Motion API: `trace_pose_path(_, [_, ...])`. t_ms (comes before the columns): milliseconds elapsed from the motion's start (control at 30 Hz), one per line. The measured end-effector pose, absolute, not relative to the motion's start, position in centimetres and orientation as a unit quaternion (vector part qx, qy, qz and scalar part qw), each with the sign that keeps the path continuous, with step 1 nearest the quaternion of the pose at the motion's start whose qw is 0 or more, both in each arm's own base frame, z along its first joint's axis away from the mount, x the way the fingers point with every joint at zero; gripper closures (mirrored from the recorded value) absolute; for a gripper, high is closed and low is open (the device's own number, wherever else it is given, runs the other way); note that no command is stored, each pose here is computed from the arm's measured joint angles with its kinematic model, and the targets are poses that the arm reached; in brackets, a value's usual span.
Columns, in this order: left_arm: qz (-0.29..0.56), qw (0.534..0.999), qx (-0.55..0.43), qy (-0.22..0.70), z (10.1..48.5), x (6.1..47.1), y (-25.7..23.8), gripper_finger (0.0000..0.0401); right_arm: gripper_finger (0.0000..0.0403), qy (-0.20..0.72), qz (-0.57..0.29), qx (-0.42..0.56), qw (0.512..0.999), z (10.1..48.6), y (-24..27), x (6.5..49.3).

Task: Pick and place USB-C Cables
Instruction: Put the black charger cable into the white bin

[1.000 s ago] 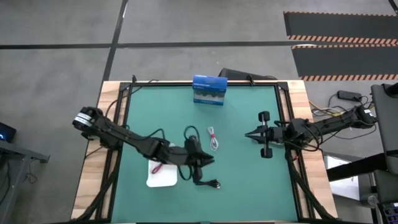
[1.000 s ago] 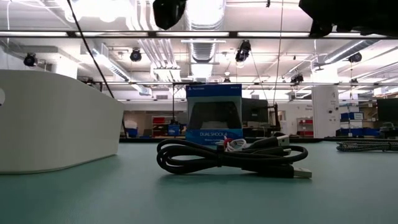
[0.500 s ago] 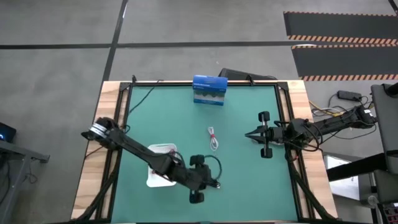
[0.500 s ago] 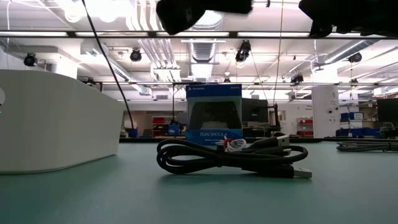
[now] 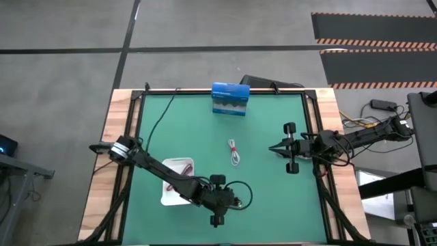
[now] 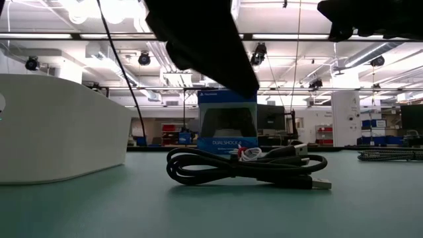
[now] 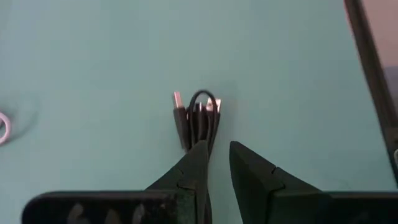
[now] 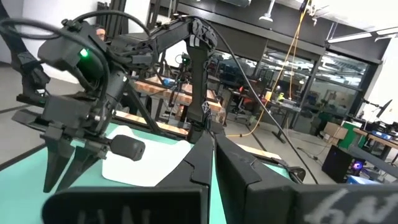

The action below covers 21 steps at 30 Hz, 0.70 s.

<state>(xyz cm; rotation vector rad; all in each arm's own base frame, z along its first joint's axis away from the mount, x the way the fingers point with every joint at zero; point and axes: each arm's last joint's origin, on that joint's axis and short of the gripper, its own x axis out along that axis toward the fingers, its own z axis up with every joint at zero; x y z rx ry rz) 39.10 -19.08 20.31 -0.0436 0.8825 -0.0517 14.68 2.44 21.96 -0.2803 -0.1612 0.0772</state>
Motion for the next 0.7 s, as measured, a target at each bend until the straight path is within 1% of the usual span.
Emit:
trace_pose_path(67, [-0.024, 0.904, -0.023, 0.426, 20.2, 39.1, -19.1, 0.0346, 0.0394, -0.08, 0.038, -0.142, 0.986, 22.0, 2.4, 14.7])
trace_pose_path(167, [-0.022, 0.905, -0.023, 0.425, 19.8, 39.2, -18.9, 0.033, 0.0394, -0.08, 0.038, -0.144, 0.986, 22.0, 2.4, 14.7])
trace_pose_path(367, [-0.02, 0.904, -0.022, 0.427, 18.2, 39.2, -18.8, 0.0272, 0.0394, -0.08, 0.037, -0.146, 0.985, 21.9, 2.4, 14.7])
trace_pose_path(467, [-0.024, 0.911, -0.029, 0.411, 17.9, 39.3, -18.8, 0.0248, 0.0394, -0.08, 0.037, -0.146, 0.985, 21.9, 2.4, 14.7])
trace_pose_path(533, [-0.024, 0.911, -0.029, 0.411, 17.6, 39.2, -18.7, 0.024, 0.0394, -0.08, 0.037, -0.146, 0.985, 21.9, 2.4, 14.7])
trace_pose_path(700, [-0.025, 0.914, -0.032, 0.404, 16.8, 39.1, -18.6, 0.0237, 0.0394, -0.08, 0.037, -0.146, 0.985, 21.9, 2.4, 14.7])
